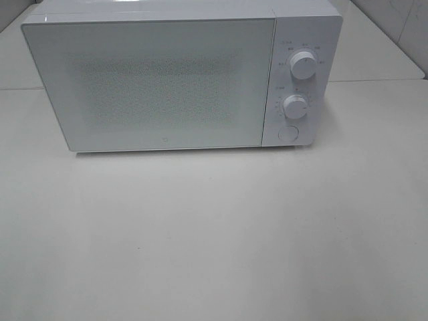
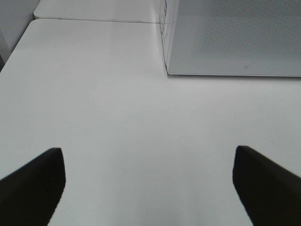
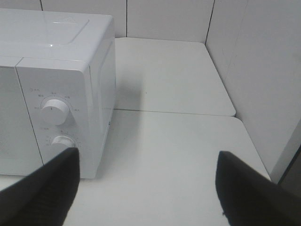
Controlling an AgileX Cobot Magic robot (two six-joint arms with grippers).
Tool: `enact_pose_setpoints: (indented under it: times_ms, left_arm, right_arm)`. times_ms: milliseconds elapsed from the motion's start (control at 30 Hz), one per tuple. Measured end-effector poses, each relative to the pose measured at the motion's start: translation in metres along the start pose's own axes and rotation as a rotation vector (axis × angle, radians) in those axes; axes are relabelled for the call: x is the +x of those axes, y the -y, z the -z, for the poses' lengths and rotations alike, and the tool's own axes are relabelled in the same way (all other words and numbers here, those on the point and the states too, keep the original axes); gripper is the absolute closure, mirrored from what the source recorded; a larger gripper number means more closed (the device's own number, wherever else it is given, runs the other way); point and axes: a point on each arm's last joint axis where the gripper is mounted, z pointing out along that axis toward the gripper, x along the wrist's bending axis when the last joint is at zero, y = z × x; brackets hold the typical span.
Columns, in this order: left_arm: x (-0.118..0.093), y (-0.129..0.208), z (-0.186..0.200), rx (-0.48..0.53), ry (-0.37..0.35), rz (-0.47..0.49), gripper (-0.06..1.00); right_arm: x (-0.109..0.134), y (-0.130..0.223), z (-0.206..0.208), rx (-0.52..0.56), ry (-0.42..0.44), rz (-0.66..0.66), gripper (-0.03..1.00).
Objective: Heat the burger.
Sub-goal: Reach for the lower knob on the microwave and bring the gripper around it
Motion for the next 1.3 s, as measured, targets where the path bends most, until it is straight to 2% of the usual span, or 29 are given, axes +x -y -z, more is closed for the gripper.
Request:
enact_pose_setpoints:
  times_ms: [400, 700, 1000, 1300]
  left_arm:
    - [0.0, 0.0, 0.0, 0.0, 0.0, 0.0, 0.06]
    - [0.0, 0.0, 0.0, 0.0, 0.0, 0.0, 0.06]
    - [0.0, 0.0, 0.0, 0.0, 0.0, 0.0, 0.06]
    - [0.0, 0.0, 0.0, 0.0, 0.0, 0.0, 0.06]
  right_arm:
    - [0.003, 0.002, -0.029, -0.007, -0.019, 0.003, 0.21]
    - [0.008, 0.028, -0.05, -0.034, -0.048, 0.002, 0.21]
    - [0.012, 0.036, -0.068, -0.065, -0.067, -0.003, 0.21]
    - [0.015, 0.048, -0.092, -0.048, -0.085, -0.009, 0.21]
